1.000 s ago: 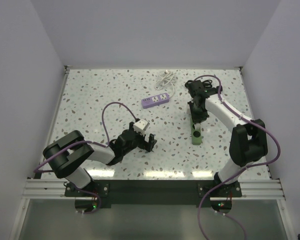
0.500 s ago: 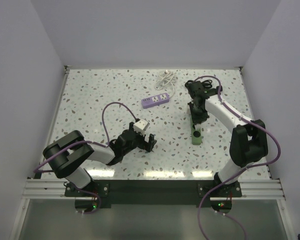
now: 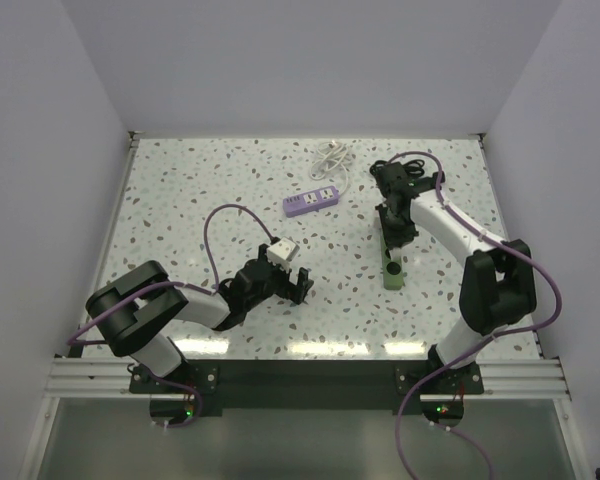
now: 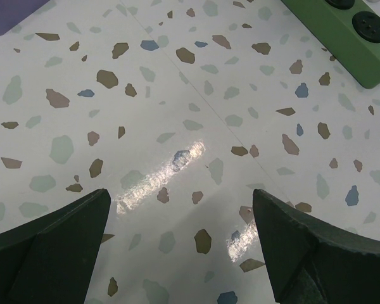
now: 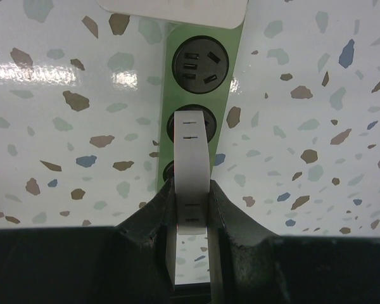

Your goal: Insert the plug

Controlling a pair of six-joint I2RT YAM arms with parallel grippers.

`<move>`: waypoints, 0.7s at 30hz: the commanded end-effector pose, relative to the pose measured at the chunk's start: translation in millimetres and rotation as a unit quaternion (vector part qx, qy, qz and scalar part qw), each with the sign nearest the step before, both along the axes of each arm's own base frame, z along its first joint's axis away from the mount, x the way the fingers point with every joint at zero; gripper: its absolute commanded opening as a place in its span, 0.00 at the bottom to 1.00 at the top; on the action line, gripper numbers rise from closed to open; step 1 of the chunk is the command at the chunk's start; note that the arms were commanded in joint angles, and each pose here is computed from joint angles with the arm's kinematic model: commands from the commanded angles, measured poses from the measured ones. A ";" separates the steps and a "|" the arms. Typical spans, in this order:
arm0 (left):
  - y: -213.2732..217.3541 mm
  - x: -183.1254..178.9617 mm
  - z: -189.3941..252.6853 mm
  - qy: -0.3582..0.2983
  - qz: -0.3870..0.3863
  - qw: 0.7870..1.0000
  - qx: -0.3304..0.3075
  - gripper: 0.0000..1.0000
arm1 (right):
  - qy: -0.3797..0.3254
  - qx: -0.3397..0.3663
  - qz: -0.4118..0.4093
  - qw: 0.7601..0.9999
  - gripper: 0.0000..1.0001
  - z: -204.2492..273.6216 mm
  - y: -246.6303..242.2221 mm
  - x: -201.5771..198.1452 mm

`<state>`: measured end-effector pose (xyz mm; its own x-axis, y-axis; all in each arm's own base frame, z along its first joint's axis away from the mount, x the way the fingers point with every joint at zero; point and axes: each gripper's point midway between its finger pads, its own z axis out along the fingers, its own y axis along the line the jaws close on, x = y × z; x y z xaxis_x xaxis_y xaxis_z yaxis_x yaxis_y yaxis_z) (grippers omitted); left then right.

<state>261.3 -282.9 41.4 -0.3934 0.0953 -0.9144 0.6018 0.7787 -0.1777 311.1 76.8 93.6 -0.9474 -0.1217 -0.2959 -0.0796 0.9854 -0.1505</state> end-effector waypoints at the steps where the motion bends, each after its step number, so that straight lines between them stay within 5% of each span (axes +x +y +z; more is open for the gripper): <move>1: -4.4 7.1 11.1 -0.007 0.008 1.000 -0.018 1.00 | 0.010 -0.006 -0.002 1.000 0.00 -8.5 -0.7 -1.1; 21: -1.1 5.1 16.8 -0.014 0.010 1.000 -0.024 1.00 | 0.002 -0.017 -0.011 1.000 0.00 -45.1 2.2 6.0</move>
